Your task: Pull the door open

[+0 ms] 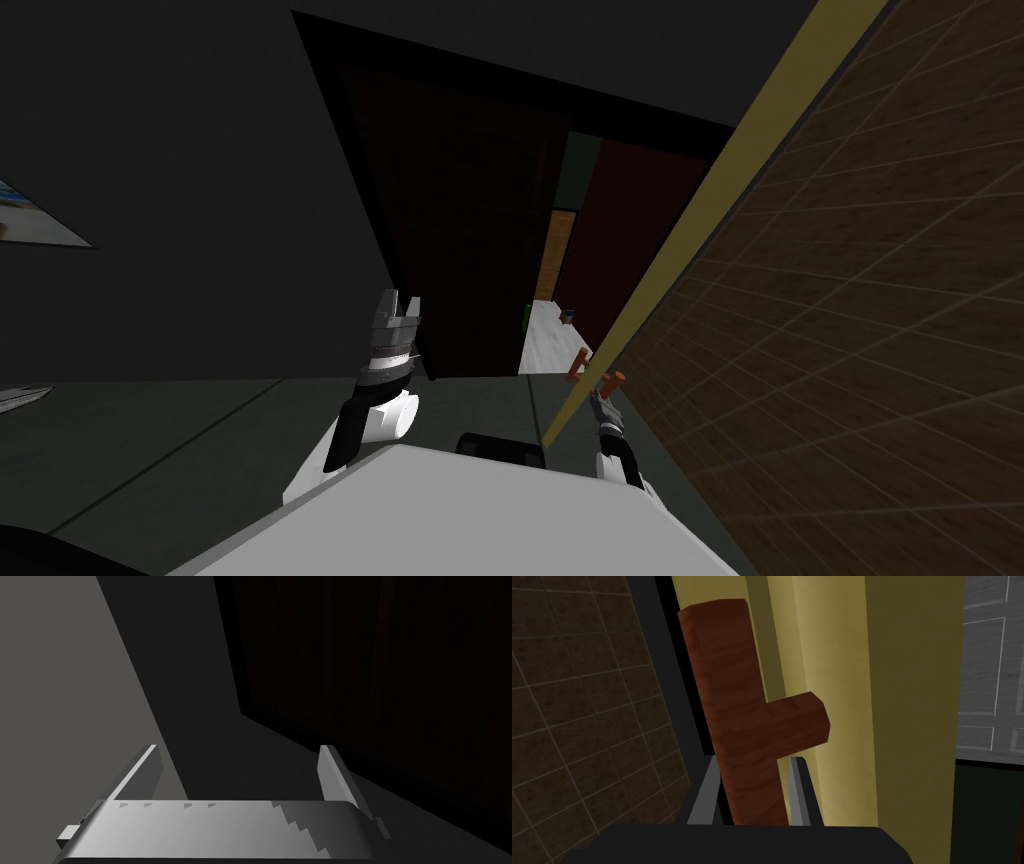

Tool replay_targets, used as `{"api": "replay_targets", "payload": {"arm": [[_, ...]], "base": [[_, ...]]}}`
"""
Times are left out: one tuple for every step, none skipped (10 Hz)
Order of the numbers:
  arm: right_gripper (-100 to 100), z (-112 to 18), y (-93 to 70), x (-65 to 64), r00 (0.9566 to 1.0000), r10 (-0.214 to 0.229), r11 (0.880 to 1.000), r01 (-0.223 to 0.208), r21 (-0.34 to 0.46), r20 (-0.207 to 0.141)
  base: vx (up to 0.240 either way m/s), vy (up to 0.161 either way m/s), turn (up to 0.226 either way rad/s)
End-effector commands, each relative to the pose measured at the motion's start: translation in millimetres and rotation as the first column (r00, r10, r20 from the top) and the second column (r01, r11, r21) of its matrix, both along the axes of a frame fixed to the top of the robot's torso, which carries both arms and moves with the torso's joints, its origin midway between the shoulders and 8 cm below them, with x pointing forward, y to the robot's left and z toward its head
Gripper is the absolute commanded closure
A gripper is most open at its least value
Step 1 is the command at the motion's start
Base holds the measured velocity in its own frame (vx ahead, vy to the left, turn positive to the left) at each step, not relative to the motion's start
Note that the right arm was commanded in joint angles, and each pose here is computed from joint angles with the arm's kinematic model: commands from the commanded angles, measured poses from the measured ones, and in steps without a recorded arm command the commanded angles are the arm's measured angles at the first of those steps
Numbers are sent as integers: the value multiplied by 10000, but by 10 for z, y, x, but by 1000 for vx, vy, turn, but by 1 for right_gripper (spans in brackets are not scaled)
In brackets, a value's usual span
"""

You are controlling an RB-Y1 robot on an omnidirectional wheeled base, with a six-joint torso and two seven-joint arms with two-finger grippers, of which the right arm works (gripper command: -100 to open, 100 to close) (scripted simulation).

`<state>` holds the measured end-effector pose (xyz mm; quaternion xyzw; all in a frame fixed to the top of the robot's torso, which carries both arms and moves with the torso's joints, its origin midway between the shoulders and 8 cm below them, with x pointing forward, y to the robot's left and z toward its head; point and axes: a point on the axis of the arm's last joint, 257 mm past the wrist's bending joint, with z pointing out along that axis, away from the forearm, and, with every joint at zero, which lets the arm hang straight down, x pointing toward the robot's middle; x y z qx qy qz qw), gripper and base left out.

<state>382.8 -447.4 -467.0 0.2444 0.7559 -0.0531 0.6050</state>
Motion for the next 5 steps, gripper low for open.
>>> {"api": "replay_targets", "payload": {"arm": [[100, -198, -27, -159, 9983, -239, 9993, 253, 272, -529], [100, -198, -27, -159, 9983, -239, 9993, 253, 272, -529], [100, -218, -67, -189, 9976, -398, 9984, 421, 389, -572], [100, -218, -67, -189, 9976, -398, 9984, 421, 389, -572], [100, -213, -67, -187, 9977, -396, 9984, 418, 382, -552]], "base": [[-33, -8, 7], [-22, -4, -8], [-30, 0, 13], [-21, -7, -3], [-6, -7, -2]]}}
